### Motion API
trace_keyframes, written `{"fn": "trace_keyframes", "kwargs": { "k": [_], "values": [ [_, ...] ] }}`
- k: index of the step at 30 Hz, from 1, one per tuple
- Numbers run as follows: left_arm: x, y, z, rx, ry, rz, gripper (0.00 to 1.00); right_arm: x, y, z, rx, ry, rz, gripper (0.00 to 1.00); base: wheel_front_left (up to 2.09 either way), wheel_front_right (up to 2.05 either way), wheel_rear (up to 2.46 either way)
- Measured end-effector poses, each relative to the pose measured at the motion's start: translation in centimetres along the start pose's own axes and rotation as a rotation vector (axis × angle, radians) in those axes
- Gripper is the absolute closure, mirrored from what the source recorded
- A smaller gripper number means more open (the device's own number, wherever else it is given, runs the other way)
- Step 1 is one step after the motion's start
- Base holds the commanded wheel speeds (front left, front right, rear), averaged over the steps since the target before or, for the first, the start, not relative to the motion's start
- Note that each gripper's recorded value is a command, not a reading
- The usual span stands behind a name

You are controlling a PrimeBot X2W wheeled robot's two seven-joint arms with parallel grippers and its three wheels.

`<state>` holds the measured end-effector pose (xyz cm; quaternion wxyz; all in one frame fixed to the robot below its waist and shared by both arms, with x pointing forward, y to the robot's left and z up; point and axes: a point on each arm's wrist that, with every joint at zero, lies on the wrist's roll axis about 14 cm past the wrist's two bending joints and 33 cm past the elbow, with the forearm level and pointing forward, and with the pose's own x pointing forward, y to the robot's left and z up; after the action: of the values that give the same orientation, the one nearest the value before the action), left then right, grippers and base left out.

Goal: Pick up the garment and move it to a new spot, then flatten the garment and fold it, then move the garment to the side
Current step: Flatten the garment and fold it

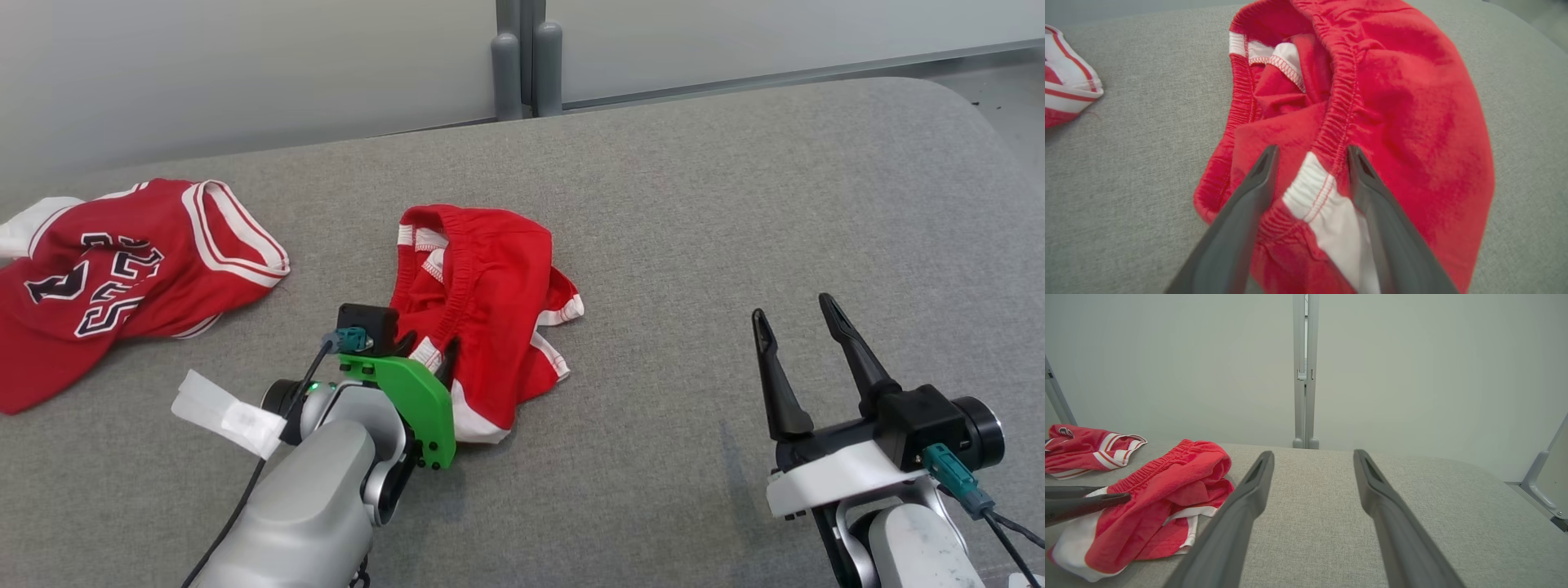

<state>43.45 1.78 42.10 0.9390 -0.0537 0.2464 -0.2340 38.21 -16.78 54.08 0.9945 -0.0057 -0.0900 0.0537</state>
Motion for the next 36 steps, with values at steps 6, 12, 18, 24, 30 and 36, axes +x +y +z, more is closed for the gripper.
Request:
{"fn": "trace_keyframes", "kwargs": {
  "k": [6,12,18,24,30,36],
  "values": [
    [-0.5,1.0,1.4,-0.024,-0.079,0.028,1.00,0.0,0.1,0.2,0.001,-0.005,0.003,0.00,0.00,0.00,0.00],
    [-2.2,4.2,3.3,-0.106,-0.200,0.138,1.00,0.0,0.6,0.1,0.006,-0.005,0.016,0.00,0.00,0.00,0.00],
    [-4.5,7.9,3.3,-0.177,-0.259,0.275,1.00,0.0,1.2,0.1,0.012,-0.004,0.035,0.00,0.00,0.00,0.00],
    [-6.9,10.6,0.0,-0.218,-0.206,0.375,1.00,0.1,2.2,0.0,0.018,0.000,0.062,0.00,0.00,0.00,0.00],
    [-7.4,10.8,-0.8,-0.236,-0.193,0.389,0.93,0.1,2.7,-0.4,0.022,0.011,0.075,0.00,0.00,0.00,0.00],
    [-7.5,11.2,-2.5,-0.255,-0.149,0.410,0.00,0.1,2.8,-0.7,0.024,0.018,0.078,0.00,0.00,0.00,0.00]
  ]
}}
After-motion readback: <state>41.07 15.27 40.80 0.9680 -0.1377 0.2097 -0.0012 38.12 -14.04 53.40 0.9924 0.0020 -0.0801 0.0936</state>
